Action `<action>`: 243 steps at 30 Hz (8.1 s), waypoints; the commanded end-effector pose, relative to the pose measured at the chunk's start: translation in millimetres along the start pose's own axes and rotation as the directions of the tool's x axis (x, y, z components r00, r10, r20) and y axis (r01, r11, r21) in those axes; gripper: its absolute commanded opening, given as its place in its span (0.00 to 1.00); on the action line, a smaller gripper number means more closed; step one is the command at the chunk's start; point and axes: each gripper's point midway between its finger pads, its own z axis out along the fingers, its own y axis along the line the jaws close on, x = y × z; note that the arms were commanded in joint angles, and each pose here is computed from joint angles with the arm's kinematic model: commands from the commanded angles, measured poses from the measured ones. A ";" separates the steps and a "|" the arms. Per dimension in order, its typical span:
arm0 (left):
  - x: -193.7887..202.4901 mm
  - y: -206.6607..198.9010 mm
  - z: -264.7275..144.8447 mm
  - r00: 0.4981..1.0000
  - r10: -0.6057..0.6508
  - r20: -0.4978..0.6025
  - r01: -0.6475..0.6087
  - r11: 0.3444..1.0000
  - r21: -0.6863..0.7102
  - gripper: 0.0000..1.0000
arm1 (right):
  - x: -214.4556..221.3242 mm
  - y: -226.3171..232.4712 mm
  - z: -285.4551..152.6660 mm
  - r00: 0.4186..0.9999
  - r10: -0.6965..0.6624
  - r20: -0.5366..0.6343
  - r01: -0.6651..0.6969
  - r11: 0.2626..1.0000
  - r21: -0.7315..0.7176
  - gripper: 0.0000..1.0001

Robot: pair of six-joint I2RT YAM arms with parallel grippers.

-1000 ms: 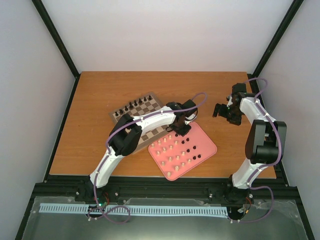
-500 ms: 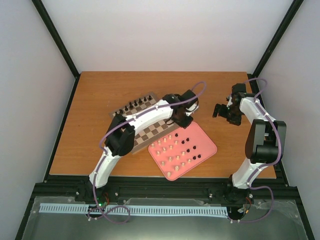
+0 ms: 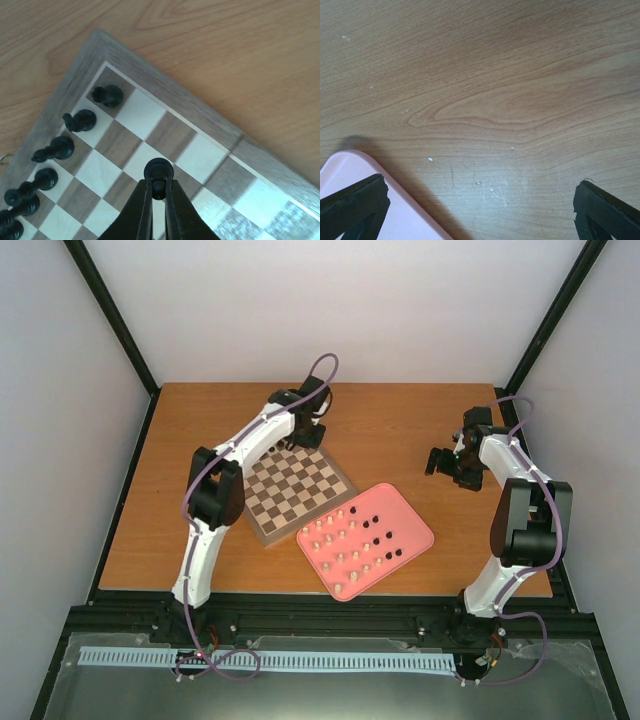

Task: Set up the chess pieces on the board
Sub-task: Place the chess piece on the chessboard, then pick up the chess piece from the storage box, then place the chess piece on the chessboard.

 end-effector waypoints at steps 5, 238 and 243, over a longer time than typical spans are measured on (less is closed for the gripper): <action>-15.6 5.0 24.0 1.000 -0.011 0.000 0.011 0.998 -0.054 0.01 | 5.3 -2.2 8.0 0.999 -0.016 -0.031 0.016 1.000 0.016 1.00; -4.3 53.4 49.9 0.987 -0.154 -0.039 0.153 0.988 -0.026 0.11 | 9.6 -2.4 31.1 0.996 -0.025 -0.086 0.025 1.000 0.002 1.00; -1.7 54.6 46.9 0.988 -0.152 -0.040 0.151 0.988 -0.031 0.16 | 9.4 -1.5 30.7 0.996 -0.024 -0.083 0.024 1.000 -0.003 1.00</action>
